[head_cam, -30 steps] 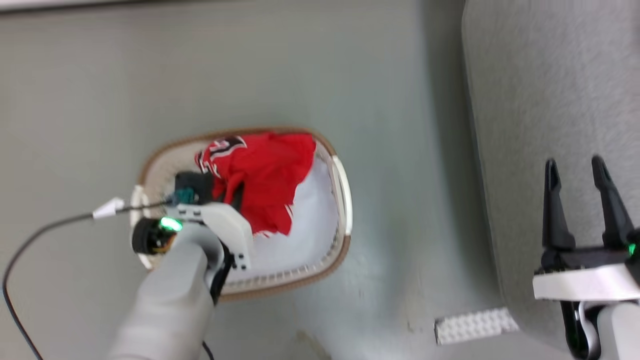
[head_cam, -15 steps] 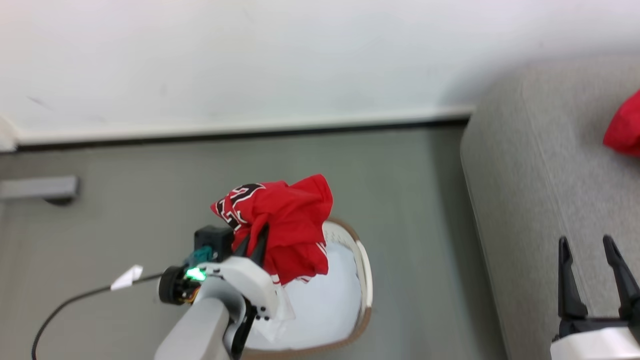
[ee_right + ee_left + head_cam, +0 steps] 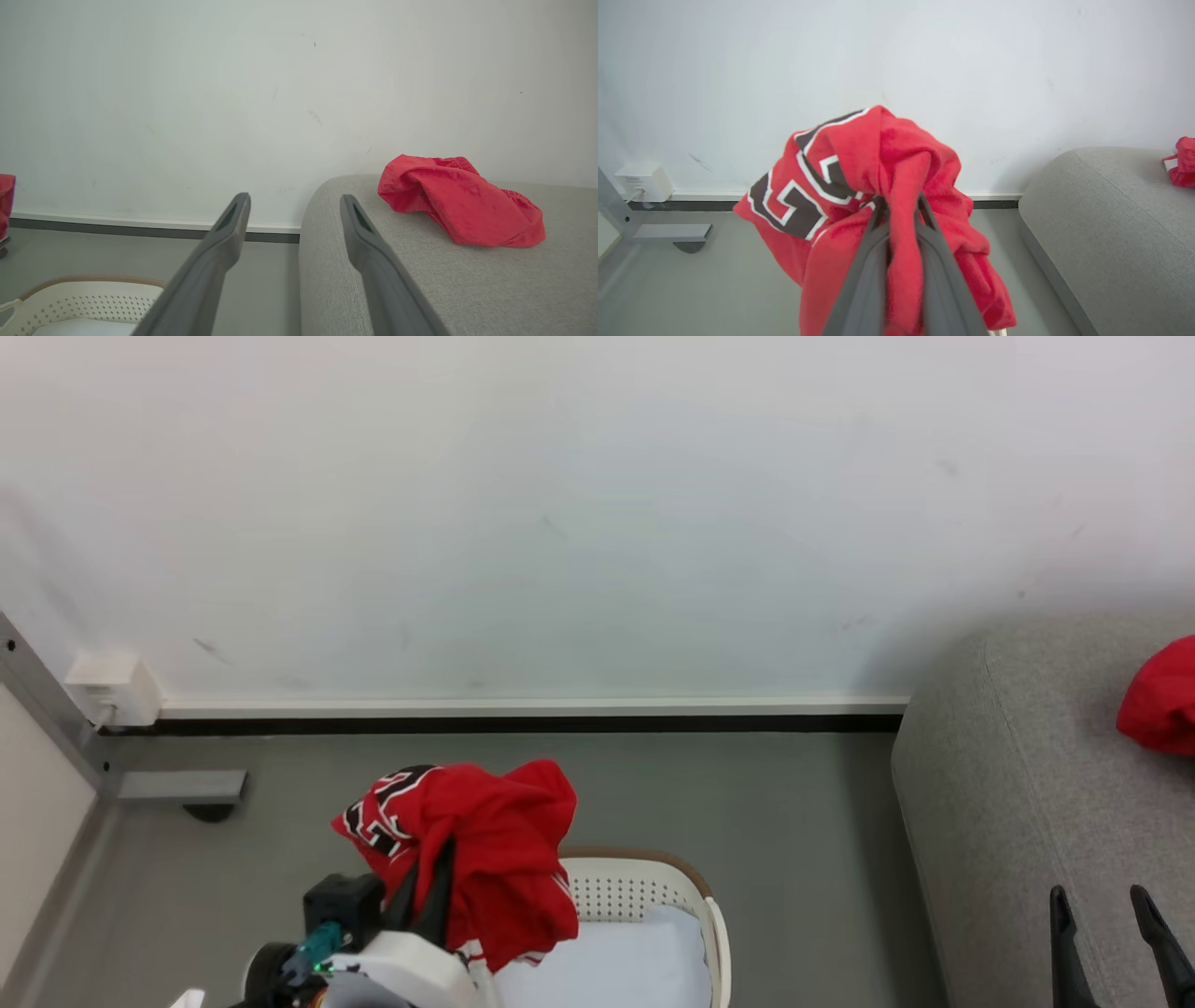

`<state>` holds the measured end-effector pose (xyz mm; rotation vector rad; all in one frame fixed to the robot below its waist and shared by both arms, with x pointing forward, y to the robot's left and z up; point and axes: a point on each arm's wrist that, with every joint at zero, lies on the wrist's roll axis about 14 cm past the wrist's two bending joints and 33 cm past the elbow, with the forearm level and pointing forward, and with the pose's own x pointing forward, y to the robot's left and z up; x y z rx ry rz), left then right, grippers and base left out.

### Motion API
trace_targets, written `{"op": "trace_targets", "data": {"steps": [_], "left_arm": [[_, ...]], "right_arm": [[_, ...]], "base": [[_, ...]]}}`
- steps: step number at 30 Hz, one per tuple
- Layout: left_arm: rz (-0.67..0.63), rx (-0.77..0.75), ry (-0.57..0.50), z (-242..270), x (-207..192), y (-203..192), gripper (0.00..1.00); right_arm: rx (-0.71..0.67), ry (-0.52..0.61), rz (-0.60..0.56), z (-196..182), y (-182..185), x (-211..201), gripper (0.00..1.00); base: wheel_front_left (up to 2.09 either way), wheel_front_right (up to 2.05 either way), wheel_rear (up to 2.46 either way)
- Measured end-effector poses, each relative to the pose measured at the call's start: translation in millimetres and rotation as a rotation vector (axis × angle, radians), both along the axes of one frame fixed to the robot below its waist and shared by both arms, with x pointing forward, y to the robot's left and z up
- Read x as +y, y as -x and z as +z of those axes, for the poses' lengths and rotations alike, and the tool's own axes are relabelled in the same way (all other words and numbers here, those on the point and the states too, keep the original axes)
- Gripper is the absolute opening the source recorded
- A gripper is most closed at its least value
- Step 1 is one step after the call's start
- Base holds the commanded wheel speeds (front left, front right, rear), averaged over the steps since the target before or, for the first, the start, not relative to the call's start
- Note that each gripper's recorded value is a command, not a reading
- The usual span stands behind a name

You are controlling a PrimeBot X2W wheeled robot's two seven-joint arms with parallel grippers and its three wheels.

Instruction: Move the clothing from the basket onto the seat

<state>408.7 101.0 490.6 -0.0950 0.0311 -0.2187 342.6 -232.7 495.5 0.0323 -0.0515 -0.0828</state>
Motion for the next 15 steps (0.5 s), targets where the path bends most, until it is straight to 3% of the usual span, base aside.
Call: {"op": "trace_targets", "data": {"steps": [15], "left_arm": [[0.044,-0.061,-0.001,15.5,23.7,29.8,0.00]], "right_arm": [[-0.016,-0.007,0.035,3.4,10.3,12.1,1.00]], "base": [[0.00,0.00,0.00]]}}
